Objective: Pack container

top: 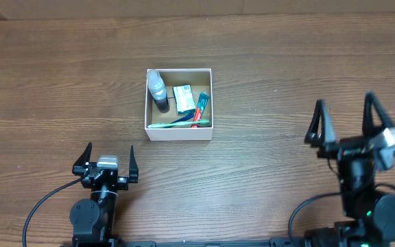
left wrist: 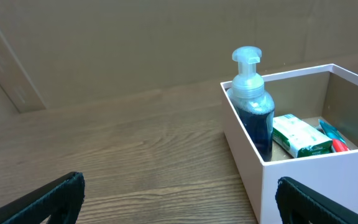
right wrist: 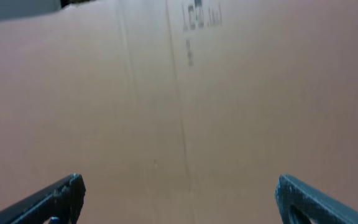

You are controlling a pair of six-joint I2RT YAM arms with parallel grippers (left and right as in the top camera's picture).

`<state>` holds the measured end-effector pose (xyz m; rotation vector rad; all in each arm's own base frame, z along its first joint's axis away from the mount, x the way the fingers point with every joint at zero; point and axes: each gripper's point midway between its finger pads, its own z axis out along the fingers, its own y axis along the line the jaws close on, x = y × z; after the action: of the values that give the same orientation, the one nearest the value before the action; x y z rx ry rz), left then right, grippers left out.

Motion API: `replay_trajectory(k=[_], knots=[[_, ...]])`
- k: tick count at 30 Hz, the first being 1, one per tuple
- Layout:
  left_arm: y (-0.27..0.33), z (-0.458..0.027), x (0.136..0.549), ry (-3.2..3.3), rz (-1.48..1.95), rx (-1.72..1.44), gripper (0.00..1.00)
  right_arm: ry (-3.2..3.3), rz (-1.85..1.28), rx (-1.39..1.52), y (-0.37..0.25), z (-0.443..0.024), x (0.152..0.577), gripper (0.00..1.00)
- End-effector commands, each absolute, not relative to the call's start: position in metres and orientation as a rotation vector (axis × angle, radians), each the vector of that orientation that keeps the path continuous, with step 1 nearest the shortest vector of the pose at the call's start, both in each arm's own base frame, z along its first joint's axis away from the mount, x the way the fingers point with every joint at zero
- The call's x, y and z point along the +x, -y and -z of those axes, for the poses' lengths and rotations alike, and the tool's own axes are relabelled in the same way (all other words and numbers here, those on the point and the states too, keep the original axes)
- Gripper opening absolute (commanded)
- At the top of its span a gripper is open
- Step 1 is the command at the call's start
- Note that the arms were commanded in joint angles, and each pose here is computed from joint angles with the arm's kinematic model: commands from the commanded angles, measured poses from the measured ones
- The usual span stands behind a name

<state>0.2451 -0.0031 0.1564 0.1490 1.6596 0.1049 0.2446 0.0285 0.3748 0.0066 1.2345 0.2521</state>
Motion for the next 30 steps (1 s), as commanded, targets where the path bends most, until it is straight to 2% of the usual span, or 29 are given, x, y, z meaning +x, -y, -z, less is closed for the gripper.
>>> replay_trajectory(k=[1, 19, 30], knots=[[0.0, -0.156, 0.245, -1.655, -0.128, 0.15, 1.0, -1.233, -0.247, -0.006, -0.028, -0.337, 0.236, 1.0], [0.0, -0.156, 0.245, -1.655, -0.128, 0.15, 1.0, -1.398, -0.258, -0.01, -0.032, -0.219, 0.242, 1.0], [0.0, -0.156, 0.245, -1.655, -0.128, 0.15, 1.0, -1.596, -0.241, 0.021, -0.029, -0.171, 0.245, 1.0]])
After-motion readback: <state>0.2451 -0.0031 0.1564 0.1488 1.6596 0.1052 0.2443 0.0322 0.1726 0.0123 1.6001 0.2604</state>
